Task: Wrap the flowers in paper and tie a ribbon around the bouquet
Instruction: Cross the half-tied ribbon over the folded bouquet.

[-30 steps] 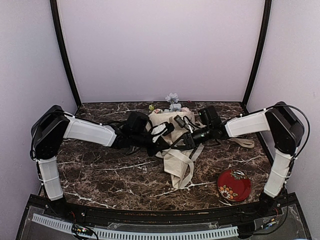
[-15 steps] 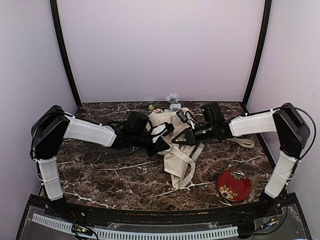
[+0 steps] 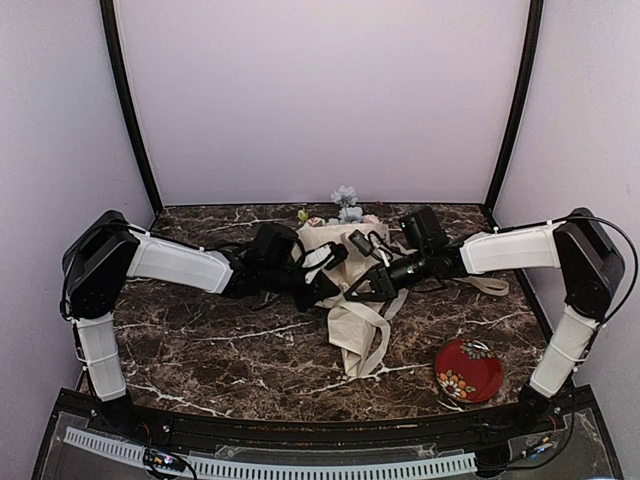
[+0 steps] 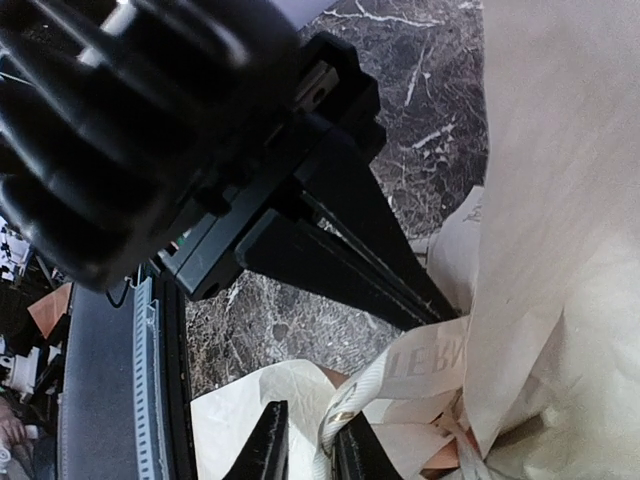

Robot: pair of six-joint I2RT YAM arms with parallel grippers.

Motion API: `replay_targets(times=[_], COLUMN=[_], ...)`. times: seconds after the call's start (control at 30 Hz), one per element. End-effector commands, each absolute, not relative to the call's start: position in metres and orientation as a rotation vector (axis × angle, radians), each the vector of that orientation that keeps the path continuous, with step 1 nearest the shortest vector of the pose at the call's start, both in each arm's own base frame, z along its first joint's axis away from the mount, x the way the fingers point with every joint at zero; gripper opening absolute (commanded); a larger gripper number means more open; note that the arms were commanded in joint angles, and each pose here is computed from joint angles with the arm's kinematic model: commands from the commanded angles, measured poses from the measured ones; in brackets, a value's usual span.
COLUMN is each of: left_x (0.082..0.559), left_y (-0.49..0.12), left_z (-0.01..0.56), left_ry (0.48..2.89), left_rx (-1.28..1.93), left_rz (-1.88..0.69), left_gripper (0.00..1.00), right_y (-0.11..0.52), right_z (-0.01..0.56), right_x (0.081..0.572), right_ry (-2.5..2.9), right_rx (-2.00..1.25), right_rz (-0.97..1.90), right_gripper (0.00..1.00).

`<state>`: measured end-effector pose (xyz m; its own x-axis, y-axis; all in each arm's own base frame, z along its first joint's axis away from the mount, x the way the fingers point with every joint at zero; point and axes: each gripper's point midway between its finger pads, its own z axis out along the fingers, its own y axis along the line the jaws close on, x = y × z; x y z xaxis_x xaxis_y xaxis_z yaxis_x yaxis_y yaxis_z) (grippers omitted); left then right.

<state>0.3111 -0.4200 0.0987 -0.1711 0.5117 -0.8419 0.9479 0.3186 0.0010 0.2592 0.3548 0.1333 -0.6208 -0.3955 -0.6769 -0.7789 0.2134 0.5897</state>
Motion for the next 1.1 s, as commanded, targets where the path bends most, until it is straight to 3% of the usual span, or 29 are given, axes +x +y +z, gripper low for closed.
replay_targets(times=[0.0,0.33,0.67,0.83,0.97,1.07], left_x=[0.315,0.306,0.304,0.304,0.304,0.304], left_y=[-0.427,-0.433,-0.433,-0.433,-0.433,-0.433], left_z=[0.12,0.121,0.11,0.11,0.109,0.11], left_ry=[1.762,1.732,1.752,1.751,1.752,1.751], left_rx=[1.264,1.268,1.292,1.296,1.297,1.298], left_rz=[-0.742,-0.829,-0.829,-0.831,-0.83,-0.825], left_gripper=[0.0,0.0,0.0,0.0,0.0,0.0], right_y=[0.353,0.337,0.323,0.31,0.304,0.311], right_z=[0.135,0.138,0.161,0.168,0.157,0.131], right_x=[0.247,0.245,0.275,0.312,0.337,0.332], right_ry=[2.127,2.199,2.161,2.154,2.175,2.236], right_rx=[-1.164,-1.229,-1.07,-0.891,-0.759,-0.81], right_rz=[1.371,1.194,1.247,1.185,1.095,1.128], right_gripper=[0.21,0.39,0.61,0.54,0.28,0.23])
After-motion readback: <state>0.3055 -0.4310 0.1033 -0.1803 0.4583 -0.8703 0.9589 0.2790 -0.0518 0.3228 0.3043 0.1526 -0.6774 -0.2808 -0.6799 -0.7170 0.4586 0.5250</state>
